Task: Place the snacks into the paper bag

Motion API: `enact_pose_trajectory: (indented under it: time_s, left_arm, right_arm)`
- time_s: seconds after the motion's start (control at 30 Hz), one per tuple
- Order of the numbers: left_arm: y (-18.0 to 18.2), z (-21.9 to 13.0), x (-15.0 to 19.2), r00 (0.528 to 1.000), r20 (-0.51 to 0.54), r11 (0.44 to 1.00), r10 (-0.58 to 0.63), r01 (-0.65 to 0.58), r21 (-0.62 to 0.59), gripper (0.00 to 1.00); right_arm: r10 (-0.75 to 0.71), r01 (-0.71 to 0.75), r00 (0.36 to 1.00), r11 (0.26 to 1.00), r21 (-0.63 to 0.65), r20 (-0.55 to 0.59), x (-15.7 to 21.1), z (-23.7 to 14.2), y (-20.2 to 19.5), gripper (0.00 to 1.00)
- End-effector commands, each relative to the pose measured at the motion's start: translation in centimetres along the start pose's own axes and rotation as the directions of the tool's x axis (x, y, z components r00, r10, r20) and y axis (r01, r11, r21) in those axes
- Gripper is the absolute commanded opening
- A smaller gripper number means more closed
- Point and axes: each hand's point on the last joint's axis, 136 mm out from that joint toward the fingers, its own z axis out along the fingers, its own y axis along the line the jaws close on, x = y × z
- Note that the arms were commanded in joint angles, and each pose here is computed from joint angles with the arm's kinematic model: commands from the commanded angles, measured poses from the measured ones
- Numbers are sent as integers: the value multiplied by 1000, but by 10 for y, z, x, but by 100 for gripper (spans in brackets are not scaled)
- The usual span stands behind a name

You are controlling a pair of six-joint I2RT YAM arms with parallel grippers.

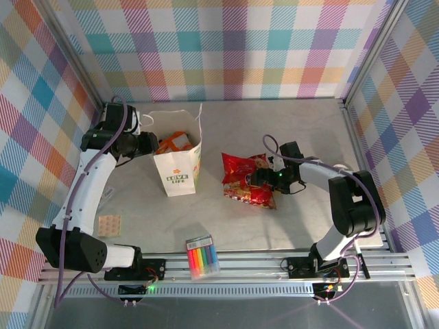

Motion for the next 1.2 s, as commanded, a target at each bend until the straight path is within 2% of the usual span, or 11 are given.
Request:
enact_pose_trajectory:
  time_s: [0.0,0.17,0.37,0.57,0.83,0.97,1.17]
  left_arm:
    - [-7,-5,0,1000,-8,1000,-4,5,9,43]
    - [-8,-4,0,1000,-12,1000,2,-2,4,43]
    - [-9,-4,2,1000,-15,1000,6,-6,4,43]
    - [-7,-6,2,1000,-10,1000,9,-9,-5,43]
    - [-9,-6,3,1000,-10,1000,14,-14,3,43]
    - [-9,-8,3,1000,-5,1000,17,-17,4,43]
    - [-10,-10,3,1000,4,1000,23,-23,14,43]
  right_arm:
    - [-15,16,998,1000,14,-61,13,22,-10,98]
    - [-27,26,997,1000,-10,-75,15,20,-5,92]
    - [4,-5,998,1000,-10,-69,9,21,-1,66]
    - [-12,12,1000,998,61,-7,-2,-3,4,44]
    - [-44,28,993,989,146,109,-21,-42,12,30]
    - [-68,47,990,984,170,124,-24,-52,17,19]
    - [-122,89,984,967,237,130,-30,-64,25,12]
